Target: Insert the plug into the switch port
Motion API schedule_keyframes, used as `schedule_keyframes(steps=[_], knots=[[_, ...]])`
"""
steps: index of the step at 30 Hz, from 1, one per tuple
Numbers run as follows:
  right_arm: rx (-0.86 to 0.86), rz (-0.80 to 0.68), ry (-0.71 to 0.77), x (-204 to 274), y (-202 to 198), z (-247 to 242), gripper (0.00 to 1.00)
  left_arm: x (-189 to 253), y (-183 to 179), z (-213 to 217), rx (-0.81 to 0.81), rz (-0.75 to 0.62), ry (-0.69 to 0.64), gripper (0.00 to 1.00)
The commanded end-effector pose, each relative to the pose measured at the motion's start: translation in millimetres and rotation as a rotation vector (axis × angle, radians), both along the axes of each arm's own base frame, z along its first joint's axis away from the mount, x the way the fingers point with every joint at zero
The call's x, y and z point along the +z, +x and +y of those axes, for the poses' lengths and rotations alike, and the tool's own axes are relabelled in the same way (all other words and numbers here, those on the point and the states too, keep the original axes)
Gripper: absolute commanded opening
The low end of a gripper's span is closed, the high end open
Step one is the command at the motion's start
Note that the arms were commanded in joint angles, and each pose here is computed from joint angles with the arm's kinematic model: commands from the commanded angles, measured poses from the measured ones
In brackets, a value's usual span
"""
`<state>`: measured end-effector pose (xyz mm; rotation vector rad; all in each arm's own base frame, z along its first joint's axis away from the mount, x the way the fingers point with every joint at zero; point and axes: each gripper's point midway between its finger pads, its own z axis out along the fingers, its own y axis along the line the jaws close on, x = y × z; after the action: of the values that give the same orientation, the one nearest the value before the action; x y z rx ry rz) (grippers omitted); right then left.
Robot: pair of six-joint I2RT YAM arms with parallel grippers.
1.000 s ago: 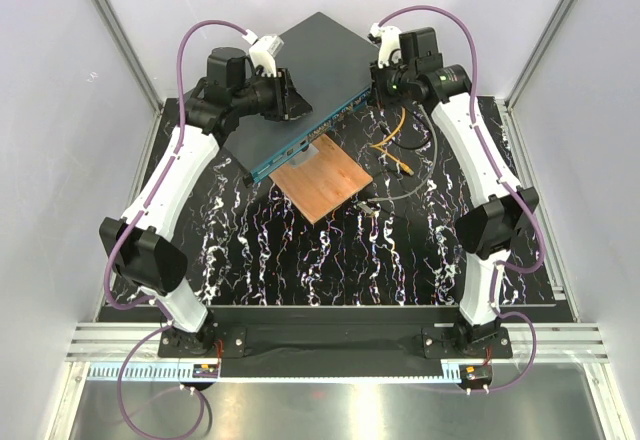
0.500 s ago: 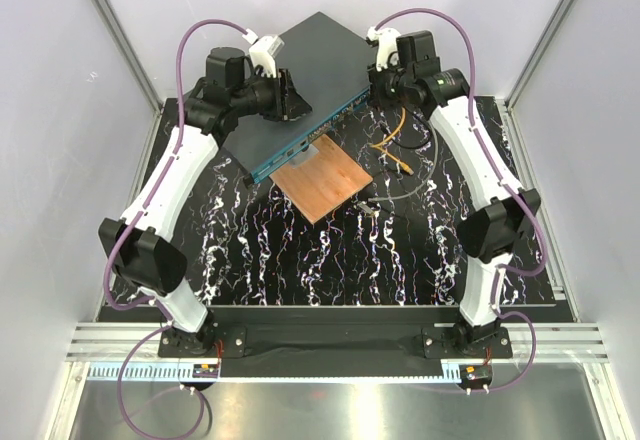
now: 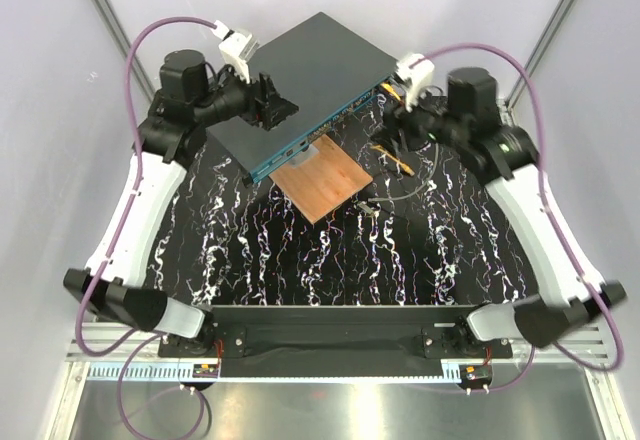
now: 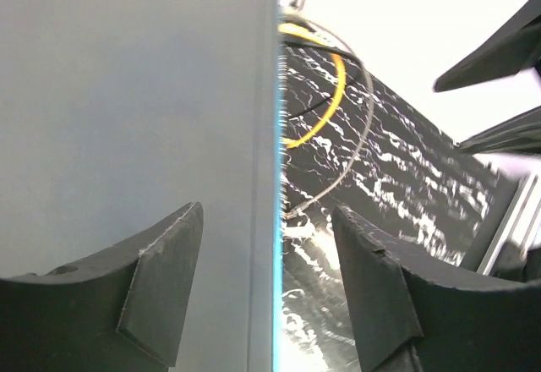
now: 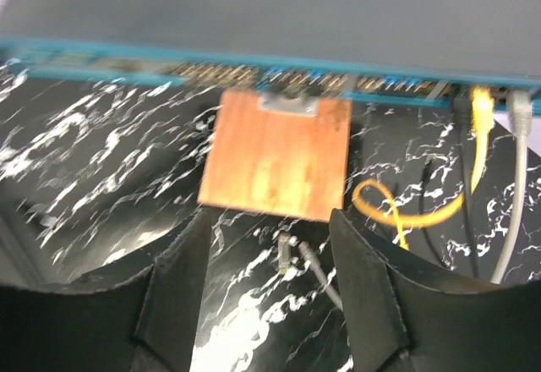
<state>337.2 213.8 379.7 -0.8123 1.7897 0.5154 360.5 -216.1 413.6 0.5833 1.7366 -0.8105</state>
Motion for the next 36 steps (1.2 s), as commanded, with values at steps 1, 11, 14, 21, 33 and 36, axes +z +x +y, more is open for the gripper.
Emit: schedule_keyframes(steps=[1,11,14,21,33,36], knots=[[0.086,0.079,-0.03,-25.6,-46.6,-14.8,0.66,12.9,-25.5,-4.7,-0.154,-0.176,0.069,0.7],[0.027,0.365,-0.311,-176.1,-60.0,-54.1,0.49,15.3,-51.4,-4.6,-0.195,-0.272,0.045,0.71],[0.009,0.43,-0.363,-212.4,-50.1,-53.7,0.47,15.7,-49.7,-2.6,-0.176,-0.281,0.05,0.71],[-0.111,0.371,-0.264,-252.6,3.6,-32.8,0.51,10.3,-44.3,-1.6,-0.141,-0.263,0.029,0.71],[-0.115,0.467,-0.317,-313.9,37.3,5.8,0.48,5.6,-40.8,-1.9,-0.134,-0.24,0.03,0.72],[-0.117,0.469,-0.344,-323.0,41.7,9.3,0.48,2.5,-39.2,-1.5,-0.126,-0.229,0.026,0.72]])
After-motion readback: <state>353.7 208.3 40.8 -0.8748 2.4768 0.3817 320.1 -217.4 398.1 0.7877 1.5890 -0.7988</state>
